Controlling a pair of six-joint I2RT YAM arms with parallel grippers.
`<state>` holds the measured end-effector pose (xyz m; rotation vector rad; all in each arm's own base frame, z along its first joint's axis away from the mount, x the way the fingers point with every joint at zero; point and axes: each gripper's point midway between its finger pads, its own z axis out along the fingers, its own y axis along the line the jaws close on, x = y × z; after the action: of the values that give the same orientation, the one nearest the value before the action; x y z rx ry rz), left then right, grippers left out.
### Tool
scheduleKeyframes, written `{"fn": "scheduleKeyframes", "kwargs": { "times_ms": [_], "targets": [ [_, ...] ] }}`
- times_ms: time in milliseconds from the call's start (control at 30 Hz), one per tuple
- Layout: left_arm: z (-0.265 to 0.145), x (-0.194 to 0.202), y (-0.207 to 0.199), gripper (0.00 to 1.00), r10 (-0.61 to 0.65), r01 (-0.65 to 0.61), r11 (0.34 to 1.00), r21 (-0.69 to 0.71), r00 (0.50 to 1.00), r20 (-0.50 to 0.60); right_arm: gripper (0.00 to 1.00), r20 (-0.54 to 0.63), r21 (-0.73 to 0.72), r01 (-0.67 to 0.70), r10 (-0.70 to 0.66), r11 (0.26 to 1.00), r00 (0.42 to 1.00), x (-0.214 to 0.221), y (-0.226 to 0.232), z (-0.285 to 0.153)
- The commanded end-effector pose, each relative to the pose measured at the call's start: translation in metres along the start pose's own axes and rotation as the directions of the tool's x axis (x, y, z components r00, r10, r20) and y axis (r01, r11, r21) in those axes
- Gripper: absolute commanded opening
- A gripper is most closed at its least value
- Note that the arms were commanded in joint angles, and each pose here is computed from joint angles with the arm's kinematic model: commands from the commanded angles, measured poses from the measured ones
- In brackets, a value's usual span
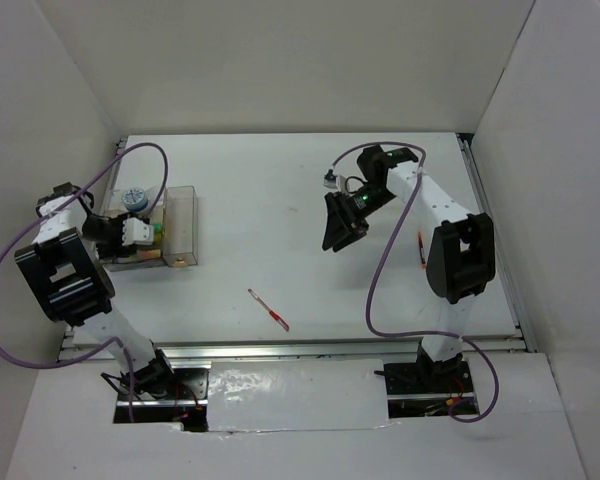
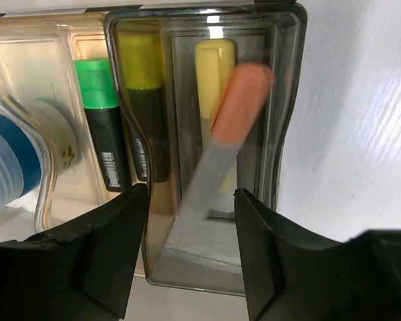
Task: Sort the stationery into containers
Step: Place the pen in the storage box.
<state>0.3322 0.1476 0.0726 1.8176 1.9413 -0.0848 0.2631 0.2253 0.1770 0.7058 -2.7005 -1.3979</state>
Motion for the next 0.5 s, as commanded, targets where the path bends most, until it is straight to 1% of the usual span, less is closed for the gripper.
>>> {"fn": "scheduleKeyframes", "kwargs": {
  "times_ms": [0, 100, 133, 200, 233, 267, 300, 333, 400, 433, 467],
  "targets": [
    [-0.017, -0.011, 0.009, 0.67, 0.039, -0.037, 0.997, -0.063, 0.999, 0.026, 0.61, 0.018, 0.01, 0.054, -0.055, 0.998, 0.998, -0.001, 0.013, -0.002],
    [-0.035, -0.027, 0.025, 0.66, 0.064, -0.054, 0.99, -0.131, 0.996, 0.069, 0.61, 0.014, 0.012, 0.063, -0.063, 0.998, 0.998, 0.0, 0.016, -0.001],
    [-0.049, -0.037, 0.032, 0.65, 0.074, -0.061, 0.986, -0.156, 0.994, 0.082, 0.61, 0.016, 0.015, 0.068, -0.068, 0.998, 0.998, 0.0, 0.017, -0.001],
    [-0.065, -0.059, 0.042, 0.62, 0.094, -0.063, 0.977, -0.204, 0.985, 0.146, 0.61, 0.018, 0.025, 0.074, -0.074, 0.997, 0.997, 0.001, 0.018, -0.001],
    [-0.082, -0.073, 0.045, 0.6, 0.116, -0.078, 0.97, -0.232, 0.981, 0.156, 0.61, 0.023, 0.029, 0.078, -0.078, 0.997, 0.997, 0.002, 0.019, -0.002],
    [-0.09, -0.084, 0.047, 0.58, 0.136, -0.088, 0.962, -0.257, 0.976, 0.173, 0.61, 0.025, 0.032, 0.079, -0.08, 0.996, 0.996, 0.002, 0.019, -0.002],
    [-0.097, -0.1, 0.05, 0.56, 0.163, -0.099, 0.953, -0.285, 0.964, 0.209, 0.6, 0.034, 0.04, 0.089, -0.09, 0.995, 0.995, 0.002, 0.02, -0.003],
    [-0.111, -0.118, 0.048, 0.54, 0.196, -0.125, 0.943, -0.309, 0.957, 0.212, 0.61, 0.036, 0.047, 0.083, -0.084, 0.995, 0.996, 0.002, 0.019, -0.004],
    [-0.112, -0.157, 0.043, 0.52, 0.239, -0.154, 0.941, -0.303, 0.934, 0.266, 0.6, 0.039, 0.058, 0.081, -0.084, 0.995, 0.996, 0.002, 0.017, -0.004],
    [-0.118, -0.177, 0.037, 0.51, 0.273, -0.185, 0.933, -0.308, 0.922, 0.275, 0.6, 0.039, 0.063, 0.076, -0.078, 0.995, 0.996, 0.002, 0.015, -0.004],
    [-0.109, -0.207, 0.024, 0.53, 0.293, -0.213, 0.942, -0.259, 0.9, 0.324, 0.6, 0.042, 0.067, 0.075, -0.078, 0.995, 0.996, 0.002, 0.014, -0.005]
  ]
}}
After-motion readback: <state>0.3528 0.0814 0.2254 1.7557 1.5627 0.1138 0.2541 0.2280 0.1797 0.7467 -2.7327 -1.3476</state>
